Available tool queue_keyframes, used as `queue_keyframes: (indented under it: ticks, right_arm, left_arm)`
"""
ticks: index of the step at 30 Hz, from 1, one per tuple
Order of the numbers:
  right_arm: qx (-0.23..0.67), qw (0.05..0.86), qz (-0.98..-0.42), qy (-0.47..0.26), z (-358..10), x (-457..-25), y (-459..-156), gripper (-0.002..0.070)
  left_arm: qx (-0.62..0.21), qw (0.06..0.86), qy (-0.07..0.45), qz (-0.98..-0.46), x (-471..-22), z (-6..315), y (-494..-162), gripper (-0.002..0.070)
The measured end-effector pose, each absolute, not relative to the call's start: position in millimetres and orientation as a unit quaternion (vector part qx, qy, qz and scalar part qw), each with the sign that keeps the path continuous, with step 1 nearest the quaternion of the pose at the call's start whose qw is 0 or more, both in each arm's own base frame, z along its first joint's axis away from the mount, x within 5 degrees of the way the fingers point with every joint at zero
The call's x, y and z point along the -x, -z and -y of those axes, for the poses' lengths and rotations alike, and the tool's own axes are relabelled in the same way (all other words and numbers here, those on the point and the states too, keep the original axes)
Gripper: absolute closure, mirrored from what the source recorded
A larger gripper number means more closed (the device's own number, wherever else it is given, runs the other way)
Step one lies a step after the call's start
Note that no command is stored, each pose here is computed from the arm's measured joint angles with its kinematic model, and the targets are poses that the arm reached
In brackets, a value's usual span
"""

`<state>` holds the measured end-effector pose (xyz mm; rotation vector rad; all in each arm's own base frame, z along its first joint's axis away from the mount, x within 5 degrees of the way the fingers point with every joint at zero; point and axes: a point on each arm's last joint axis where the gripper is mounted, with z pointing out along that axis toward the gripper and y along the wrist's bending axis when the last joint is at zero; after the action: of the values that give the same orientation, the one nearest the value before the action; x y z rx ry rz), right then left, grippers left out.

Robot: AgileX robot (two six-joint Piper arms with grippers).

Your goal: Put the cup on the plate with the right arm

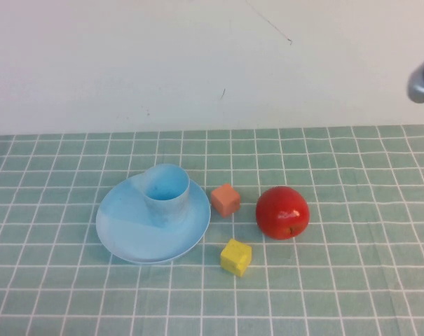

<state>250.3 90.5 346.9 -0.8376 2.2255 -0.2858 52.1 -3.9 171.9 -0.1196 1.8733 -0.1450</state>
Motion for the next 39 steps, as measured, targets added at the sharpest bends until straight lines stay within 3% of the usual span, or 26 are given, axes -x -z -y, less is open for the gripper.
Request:
queue_keyframes:
  ticks: [7, 18, 25, 39]
  right_arm:
    - [0.287, 0.5, -0.814, 0.063, -65, -186, -340, 0.0678]
    - [0.276, 0.611, -0.742, -0.001, -49, -123, -289, 0.0678]
    - [0.285, 0.652, -0.702, -0.025, -51, -113, -274, 0.0678]
    - [0.279, 0.656, -0.701, -0.035, -51, -113, -273, 0.0678]
  left_arm:
    - [0.051, 0.589, 0.062, -0.804, -52, 4, -172, 0.0678]
    - [0.051, 0.589, 0.062, -0.804, -52, 4, -172, 0.0678]
    - [0.052, 0.589, 0.063, -0.804, -52, 4, -172, 0.0678]
    - [0.052, 0.589, 0.063, -0.804, -52, 4, -172, 0.0678]
